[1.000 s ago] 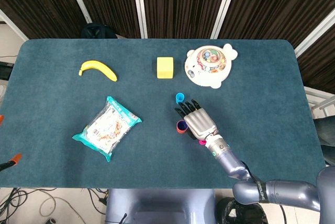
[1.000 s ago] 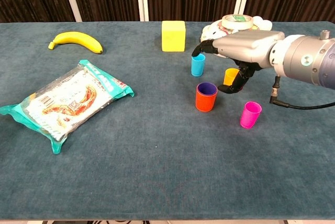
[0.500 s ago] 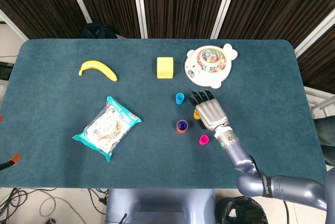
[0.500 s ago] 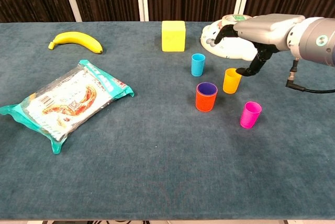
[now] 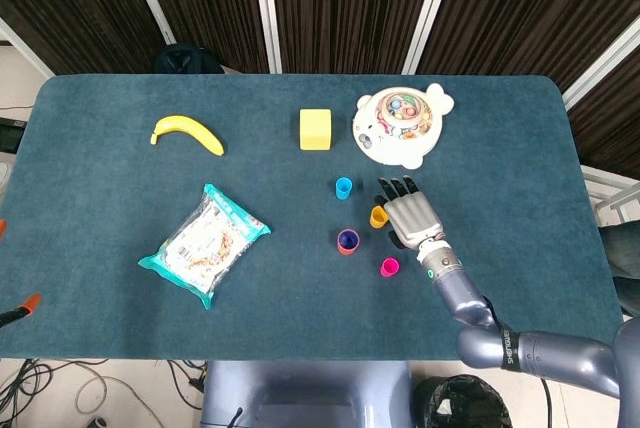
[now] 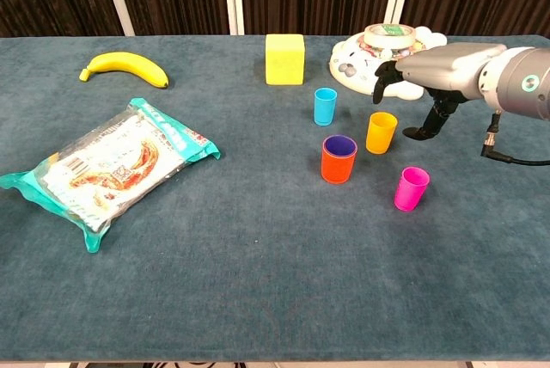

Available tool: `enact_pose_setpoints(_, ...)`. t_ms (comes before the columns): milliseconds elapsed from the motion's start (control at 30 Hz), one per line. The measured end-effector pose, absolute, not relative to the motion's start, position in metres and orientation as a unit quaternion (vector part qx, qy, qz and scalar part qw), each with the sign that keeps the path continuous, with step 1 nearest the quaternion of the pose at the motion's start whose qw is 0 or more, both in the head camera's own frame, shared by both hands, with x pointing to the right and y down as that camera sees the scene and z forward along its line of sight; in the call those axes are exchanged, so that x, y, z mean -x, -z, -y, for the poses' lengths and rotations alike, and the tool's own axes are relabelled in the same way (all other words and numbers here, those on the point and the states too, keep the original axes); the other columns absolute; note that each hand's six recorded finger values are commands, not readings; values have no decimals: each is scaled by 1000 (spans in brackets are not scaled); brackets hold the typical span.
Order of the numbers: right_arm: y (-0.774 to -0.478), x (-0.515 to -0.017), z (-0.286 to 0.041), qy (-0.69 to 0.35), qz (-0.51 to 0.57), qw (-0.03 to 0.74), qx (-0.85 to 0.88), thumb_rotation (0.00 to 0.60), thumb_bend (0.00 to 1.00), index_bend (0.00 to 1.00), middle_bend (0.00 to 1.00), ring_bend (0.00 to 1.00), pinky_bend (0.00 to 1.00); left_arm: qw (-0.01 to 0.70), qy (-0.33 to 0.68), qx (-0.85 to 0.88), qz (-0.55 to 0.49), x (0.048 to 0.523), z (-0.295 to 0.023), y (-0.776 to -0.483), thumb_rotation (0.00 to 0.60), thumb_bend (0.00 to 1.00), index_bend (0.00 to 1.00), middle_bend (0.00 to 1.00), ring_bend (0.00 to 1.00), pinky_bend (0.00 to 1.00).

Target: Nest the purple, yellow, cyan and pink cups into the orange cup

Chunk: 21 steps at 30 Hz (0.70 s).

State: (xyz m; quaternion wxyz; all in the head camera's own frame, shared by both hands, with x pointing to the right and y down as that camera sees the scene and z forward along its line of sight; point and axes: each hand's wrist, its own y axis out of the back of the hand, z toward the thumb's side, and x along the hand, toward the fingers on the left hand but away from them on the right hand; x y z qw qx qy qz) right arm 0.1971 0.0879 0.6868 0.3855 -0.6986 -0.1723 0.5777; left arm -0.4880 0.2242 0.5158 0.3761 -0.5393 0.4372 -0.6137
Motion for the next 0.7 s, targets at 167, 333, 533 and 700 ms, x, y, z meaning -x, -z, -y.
enact_pose_setpoints(167, -692, -198, -86, -581, 173, 384, 696, 600, 463, 250, 0, 59, 52, 376, 613, 539, -438, 488, -224, -516, 600, 0, 47, 12, 0, 63)
enact_pose_setpoints(333, -696, -196, -85, -582, 174, 384, 696, 600, 463, 256, 0, 58, 52, 376, 613, 539, -438, 489, -224, -516, 600, 0, 47, 12, 0, 63)
enact_pose_setpoints(533, -701, -195, -86, -585, 172, 381, 695, 600, 463, 290, 0, 58, 52, 376, 613, 539, -438, 489, -224, -516, 600, 0, 47, 12, 0, 63)
enact_pose_setpoints(700, -704, -193, -86, -585, 174, 379, 696, 600, 463, 305, 0, 58, 52, 376, 614, 539, -438, 489, -223, -516, 600, 0, 47, 12, 0, 63)
